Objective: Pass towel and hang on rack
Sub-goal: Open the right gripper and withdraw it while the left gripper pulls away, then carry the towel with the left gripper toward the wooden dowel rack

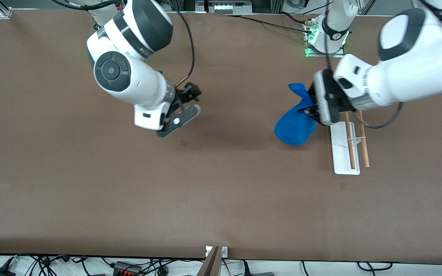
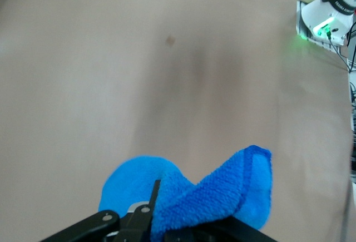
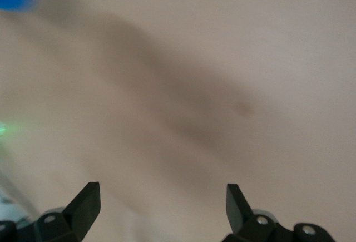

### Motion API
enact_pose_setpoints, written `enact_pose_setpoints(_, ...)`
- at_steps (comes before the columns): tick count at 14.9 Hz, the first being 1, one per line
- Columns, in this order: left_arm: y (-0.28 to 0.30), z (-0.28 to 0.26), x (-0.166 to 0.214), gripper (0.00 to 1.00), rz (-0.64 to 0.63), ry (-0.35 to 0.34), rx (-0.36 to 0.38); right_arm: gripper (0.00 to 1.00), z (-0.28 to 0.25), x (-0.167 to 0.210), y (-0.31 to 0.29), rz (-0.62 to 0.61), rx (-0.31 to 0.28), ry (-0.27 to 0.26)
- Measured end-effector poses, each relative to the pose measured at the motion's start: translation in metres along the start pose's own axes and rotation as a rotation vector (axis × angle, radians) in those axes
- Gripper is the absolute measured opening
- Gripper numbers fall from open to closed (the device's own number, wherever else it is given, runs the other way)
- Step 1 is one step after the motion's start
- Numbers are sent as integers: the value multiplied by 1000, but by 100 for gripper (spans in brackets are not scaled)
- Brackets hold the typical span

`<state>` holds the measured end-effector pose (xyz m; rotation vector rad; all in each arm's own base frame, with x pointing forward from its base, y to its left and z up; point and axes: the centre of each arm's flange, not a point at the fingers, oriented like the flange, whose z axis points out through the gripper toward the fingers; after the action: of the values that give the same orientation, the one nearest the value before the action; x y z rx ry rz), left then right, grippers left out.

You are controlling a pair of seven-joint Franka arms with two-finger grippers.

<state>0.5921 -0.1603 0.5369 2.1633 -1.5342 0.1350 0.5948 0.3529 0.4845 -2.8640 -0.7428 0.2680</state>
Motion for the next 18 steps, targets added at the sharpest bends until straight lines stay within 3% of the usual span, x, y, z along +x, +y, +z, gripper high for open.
enact_pose_setpoints(5,-28,-68,-97,3,-158,-134,24,100,-7,-9,133,293,-83,-7)
enact_pose_setpoints(9,-35,-91,-154,3,-327,-251,32,100,-16,-22,187,437,-134,1)
enact_pose_setpoints(15,-37,-116,-193,3,-512,-368,131,100,-40,-44,244,543,-237,26)
enact_pose_setpoints(18,-44,-110,-200,3,-616,-388,145,100,-72,-66,271,596,-233,84)
